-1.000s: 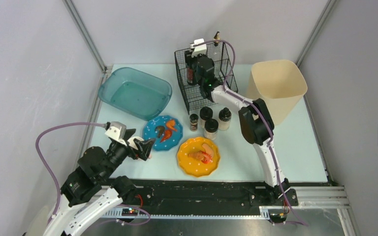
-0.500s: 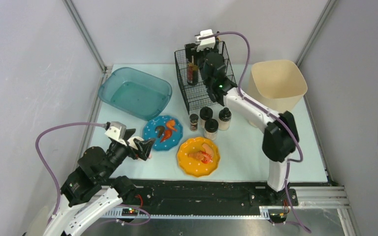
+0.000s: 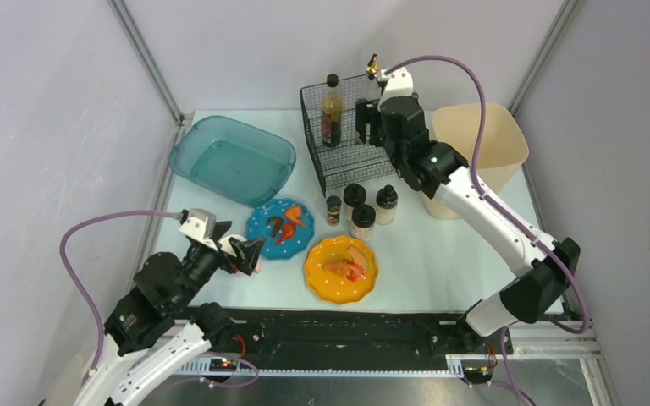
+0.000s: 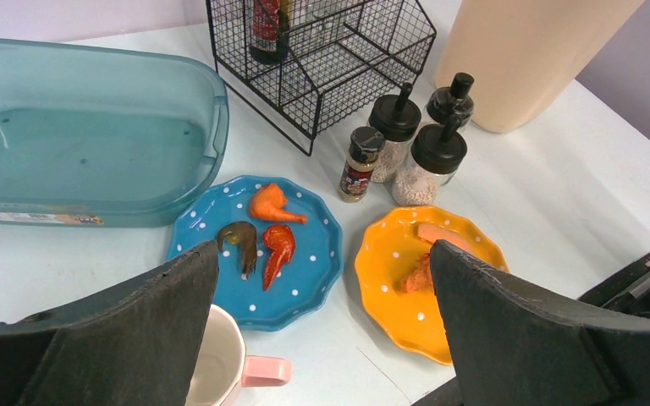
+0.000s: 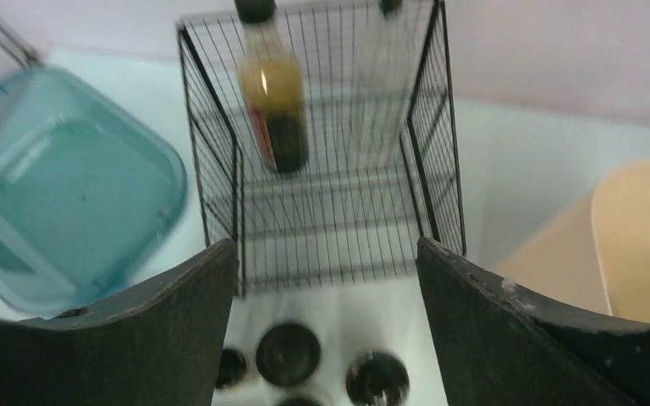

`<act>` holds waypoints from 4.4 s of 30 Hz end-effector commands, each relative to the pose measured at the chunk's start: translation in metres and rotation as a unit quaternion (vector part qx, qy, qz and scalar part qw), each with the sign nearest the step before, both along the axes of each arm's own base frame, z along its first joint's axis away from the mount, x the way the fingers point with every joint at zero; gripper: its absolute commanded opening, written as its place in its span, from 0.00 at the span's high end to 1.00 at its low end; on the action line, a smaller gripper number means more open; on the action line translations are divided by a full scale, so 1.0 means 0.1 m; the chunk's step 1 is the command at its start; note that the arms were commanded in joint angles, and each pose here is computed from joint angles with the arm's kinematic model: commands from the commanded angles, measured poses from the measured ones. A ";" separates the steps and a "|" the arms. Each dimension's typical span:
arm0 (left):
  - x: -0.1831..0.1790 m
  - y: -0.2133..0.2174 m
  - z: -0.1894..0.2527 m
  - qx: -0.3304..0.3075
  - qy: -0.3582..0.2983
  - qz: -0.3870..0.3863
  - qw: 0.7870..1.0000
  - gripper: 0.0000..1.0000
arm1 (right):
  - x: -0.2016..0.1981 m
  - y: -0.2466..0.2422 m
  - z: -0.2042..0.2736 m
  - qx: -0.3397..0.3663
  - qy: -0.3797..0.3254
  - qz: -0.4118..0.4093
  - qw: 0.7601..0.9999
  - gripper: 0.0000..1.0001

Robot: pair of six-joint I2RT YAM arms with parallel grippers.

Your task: Clear the kitchen counter

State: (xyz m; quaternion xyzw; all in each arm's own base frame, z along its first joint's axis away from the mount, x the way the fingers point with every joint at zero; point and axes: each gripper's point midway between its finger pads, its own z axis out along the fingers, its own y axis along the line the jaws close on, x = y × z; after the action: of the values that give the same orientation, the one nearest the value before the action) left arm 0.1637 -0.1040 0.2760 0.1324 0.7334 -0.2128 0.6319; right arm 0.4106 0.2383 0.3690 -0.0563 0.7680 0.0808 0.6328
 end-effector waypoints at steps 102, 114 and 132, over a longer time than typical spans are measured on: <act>0.00 -0.04 0.07 -0.003 -0.014 -0.014 1.000 0.02 | -1.42 -0.01 -0.98 -0.014 0.174 0.024 0.984 0.95; -0.01 -0.05 0.08 -0.004 -0.015 -0.015 1.000 0.02 | -0.68 0.01 -0.01 -0.012 0.066 0.008 0.998 0.98; -0.03 -0.05 0.09 -0.007 -0.018 -0.019 1.000 0.02 | 0.73 0.40 0.09 0.016 0.013 0.034 0.999 0.97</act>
State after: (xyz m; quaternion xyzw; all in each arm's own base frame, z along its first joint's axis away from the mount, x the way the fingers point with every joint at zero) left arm 0.1614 -0.1079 0.2758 0.1409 0.7322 -0.2216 0.6284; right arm 0.4588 0.2648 0.3178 -0.0796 0.8260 0.0748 0.5530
